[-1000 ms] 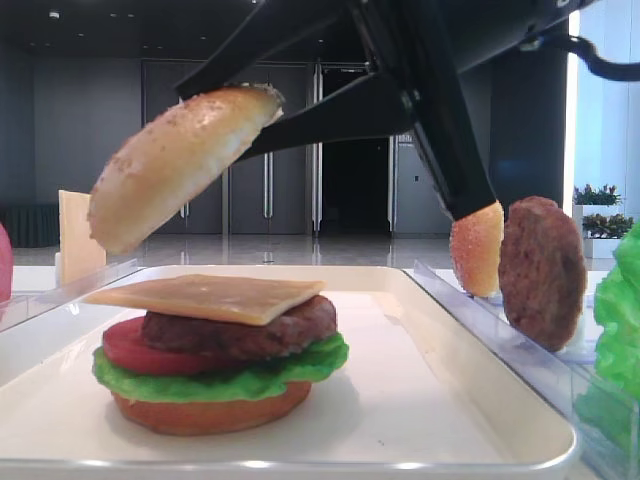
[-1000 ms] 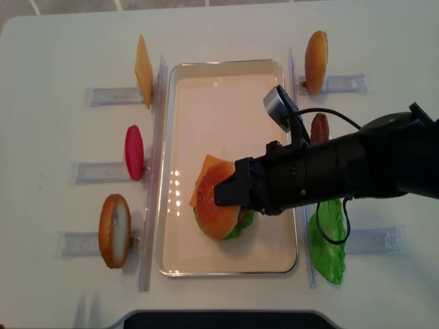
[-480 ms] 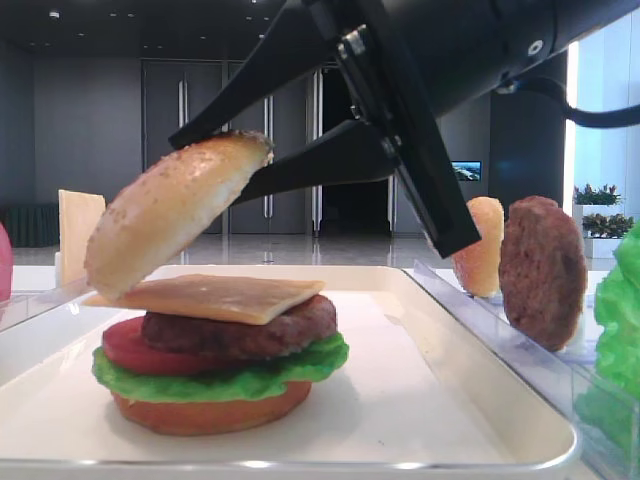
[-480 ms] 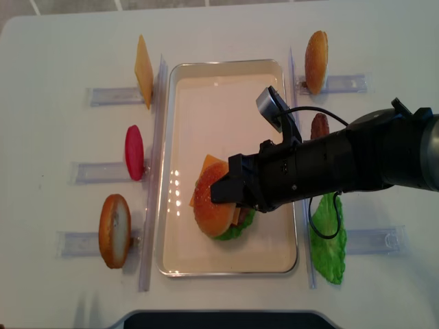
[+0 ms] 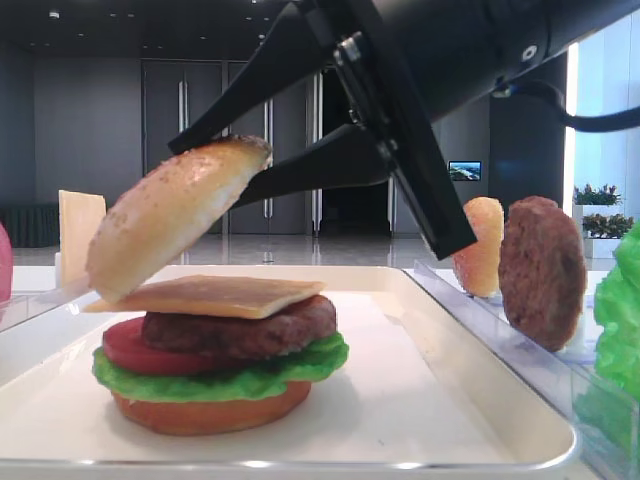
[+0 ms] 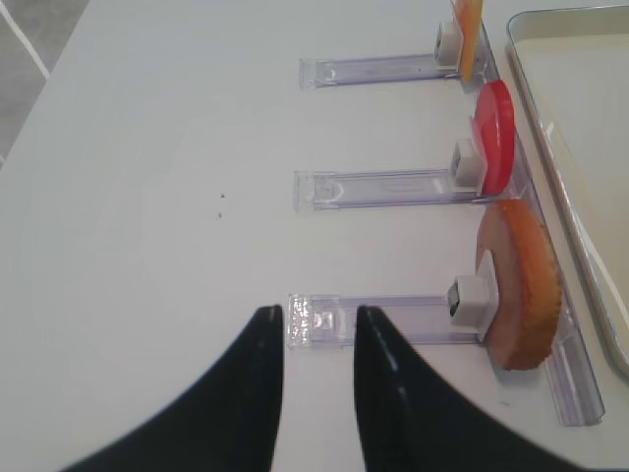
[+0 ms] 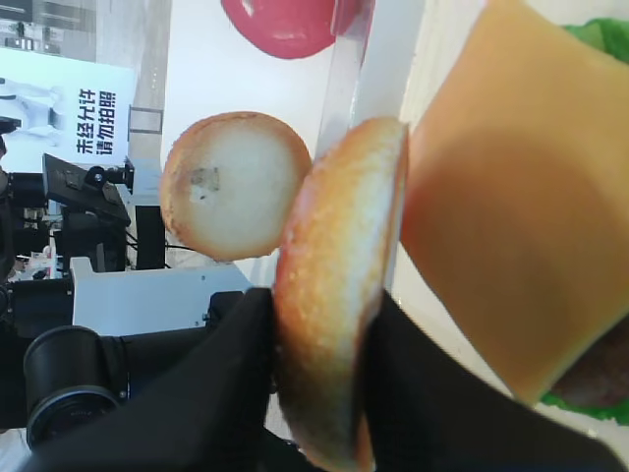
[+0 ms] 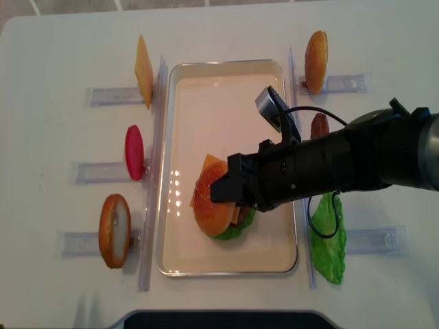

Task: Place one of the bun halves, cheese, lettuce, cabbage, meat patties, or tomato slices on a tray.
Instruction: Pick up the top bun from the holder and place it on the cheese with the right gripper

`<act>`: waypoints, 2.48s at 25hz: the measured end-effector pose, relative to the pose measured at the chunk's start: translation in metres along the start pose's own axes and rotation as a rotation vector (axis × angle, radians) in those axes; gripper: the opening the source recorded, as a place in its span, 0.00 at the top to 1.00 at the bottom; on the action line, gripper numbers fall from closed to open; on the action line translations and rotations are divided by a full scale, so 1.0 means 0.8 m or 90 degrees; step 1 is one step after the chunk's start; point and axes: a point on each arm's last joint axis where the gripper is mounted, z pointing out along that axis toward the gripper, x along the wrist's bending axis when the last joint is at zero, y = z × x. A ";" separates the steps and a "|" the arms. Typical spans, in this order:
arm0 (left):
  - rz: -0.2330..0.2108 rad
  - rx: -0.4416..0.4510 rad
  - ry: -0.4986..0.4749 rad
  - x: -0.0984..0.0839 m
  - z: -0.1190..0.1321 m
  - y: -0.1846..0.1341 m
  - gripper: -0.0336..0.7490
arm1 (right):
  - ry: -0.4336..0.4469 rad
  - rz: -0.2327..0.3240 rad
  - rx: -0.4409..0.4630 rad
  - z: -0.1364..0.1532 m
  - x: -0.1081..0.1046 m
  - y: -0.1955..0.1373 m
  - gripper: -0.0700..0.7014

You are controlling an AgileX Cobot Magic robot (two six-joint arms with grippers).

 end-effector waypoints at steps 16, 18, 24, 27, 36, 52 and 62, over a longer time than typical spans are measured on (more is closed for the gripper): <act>0.000 0.000 0.000 0.000 0.000 0.000 0.71 | -0.010 -0.007 -0.009 0.000 0.000 0.003 0.61; 0.000 0.000 0.000 0.000 0.000 0.000 0.71 | -0.010 -0.010 -0.012 0.000 0.001 0.005 0.61; 0.000 0.000 0.000 0.000 0.000 0.000 0.71 | -0.013 -0.013 -0.014 0.000 0.001 0.006 0.61; 0.000 0.000 0.000 0.000 0.000 0.000 0.71 | -0.017 -0.016 -0.017 0.000 0.000 0.006 0.61; 0.000 0.000 0.000 0.000 0.000 0.000 0.71 | -0.023 -0.030 -0.021 0.000 -0.001 0.007 0.61; 0.000 0.000 0.000 0.000 0.000 0.000 0.71 | -0.033 -0.033 -0.026 0.000 -0.003 0.008 0.40; 0.000 0.000 0.000 0.000 0.000 0.000 0.71 | -0.080 -0.063 -0.017 0.000 -0.011 0.007 0.30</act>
